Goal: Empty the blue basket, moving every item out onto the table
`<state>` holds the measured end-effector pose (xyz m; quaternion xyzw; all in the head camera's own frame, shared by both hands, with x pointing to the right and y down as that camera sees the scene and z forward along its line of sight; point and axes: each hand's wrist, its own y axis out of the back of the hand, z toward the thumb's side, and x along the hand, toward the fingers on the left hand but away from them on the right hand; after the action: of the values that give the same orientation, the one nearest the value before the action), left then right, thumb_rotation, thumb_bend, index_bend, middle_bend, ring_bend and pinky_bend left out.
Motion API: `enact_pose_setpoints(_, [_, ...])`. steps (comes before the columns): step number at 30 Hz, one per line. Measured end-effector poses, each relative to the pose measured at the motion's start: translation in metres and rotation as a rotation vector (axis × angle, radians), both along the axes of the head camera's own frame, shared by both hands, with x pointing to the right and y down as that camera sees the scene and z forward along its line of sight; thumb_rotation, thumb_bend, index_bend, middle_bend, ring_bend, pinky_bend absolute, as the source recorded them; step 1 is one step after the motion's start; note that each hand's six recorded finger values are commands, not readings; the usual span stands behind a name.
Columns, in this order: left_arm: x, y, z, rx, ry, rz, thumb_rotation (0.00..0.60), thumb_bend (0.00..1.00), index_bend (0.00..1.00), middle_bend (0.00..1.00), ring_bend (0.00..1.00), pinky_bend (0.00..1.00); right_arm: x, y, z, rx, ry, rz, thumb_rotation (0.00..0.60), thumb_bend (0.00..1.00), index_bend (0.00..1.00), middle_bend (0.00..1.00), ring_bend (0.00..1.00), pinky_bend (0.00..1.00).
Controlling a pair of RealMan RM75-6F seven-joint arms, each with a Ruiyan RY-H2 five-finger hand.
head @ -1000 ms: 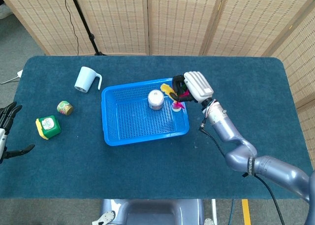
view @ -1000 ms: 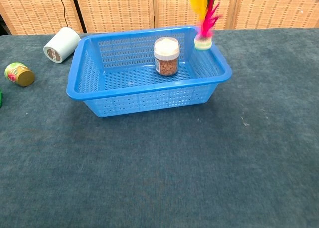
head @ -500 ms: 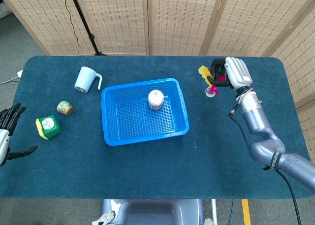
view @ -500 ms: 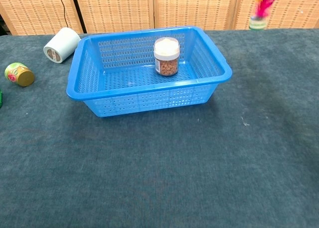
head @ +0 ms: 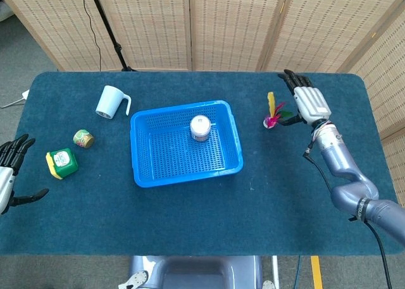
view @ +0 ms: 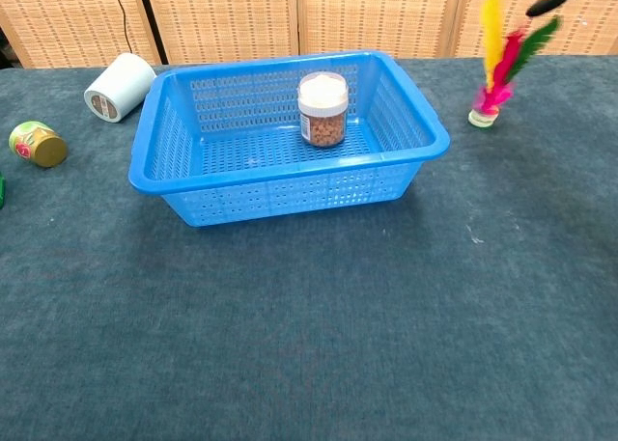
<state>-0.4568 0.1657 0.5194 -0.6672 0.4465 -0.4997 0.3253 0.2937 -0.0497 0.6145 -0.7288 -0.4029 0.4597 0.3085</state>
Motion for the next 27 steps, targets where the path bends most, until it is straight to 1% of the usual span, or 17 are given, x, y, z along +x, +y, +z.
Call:
enact_pose_setpoints(4, [-0.001, 0.001, -0.001, 0.0, 0.003, -0.001, 0.6, 0.03, 0.0, 0.0, 0.0, 0.0, -0.033, 0.005, -0.014, 0.005, -0.054, -0.071, 0.6, 0.0, 0.0, 0.0, 0.0, 0.0])
enact_pose_setpoints(6, [-0.002, 0.001, -0.001, 0.002, 0.006, -0.003, 0.6, 0.03, 0.0, 0.0, 0.0, 0.0, -0.055, 0.005, -0.02, 0.02, -0.086, -0.112, 0.6, 0.0, 0.0, 0.0, 0.0, 0.0])
enact_pose_setpoints(10, [-0.005, 0.0, -0.001, 0.002, 0.003, -0.01, 0.6, 0.03, 0.0, 0.0, 0.0, 0.0, -0.093, 0.011, -0.019, 0.015, -0.131, -0.174, 0.6, 0.0, 0.0, 0.0, 0.0, 0.0])
enact_pose_setpoints(16, [-0.005, 0.0, -0.001, -0.001, 0.004, -0.008, 0.6, 0.03, 0.0, 0.0, 0.0, 0.0, -0.149, 0.025, 0.002, -0.025, -0.154, -0.255, 0.6, 0.0, 0.01, 0.0, 0.0, 0.01])
enact_pose_setpoints(20, [-0.008, -0.001, -0.001, 0.0, 0.001, -0.018, 0.6, 0.03, 0.0, 0.0, 0.0, 0.0, -0.182, 0.034, 0.025, -0.046, -0.15, -0.287, 0.6, 0.0, 0.03, 0.0, 0.0, 0.03])
enact_pose_setpoints(23, [-0.009, -0.002, 0.0, -0.004, 0.0, -0.023, 0.6, 0.03, 0.0, 0.0, 0.0, 0.0, -0.201, 0.038, 0.041, -0.059, -0.139, -0.299, 0.6, 0.0, 0.05, 0.0, 0.0, 0.05])
enact_pose_setpoints(27, [-0.011, -0.002, 0.0, -0.006, 0.001, -0.03, 0.6, 0.03, 0.0, 0.0, 0.0, 0.0, -0.214, 0.038, 0.059, -0.067, -0.104, -0.303, 0.6, 0.0, 0.07, 0.01, 0.0, 0.07])
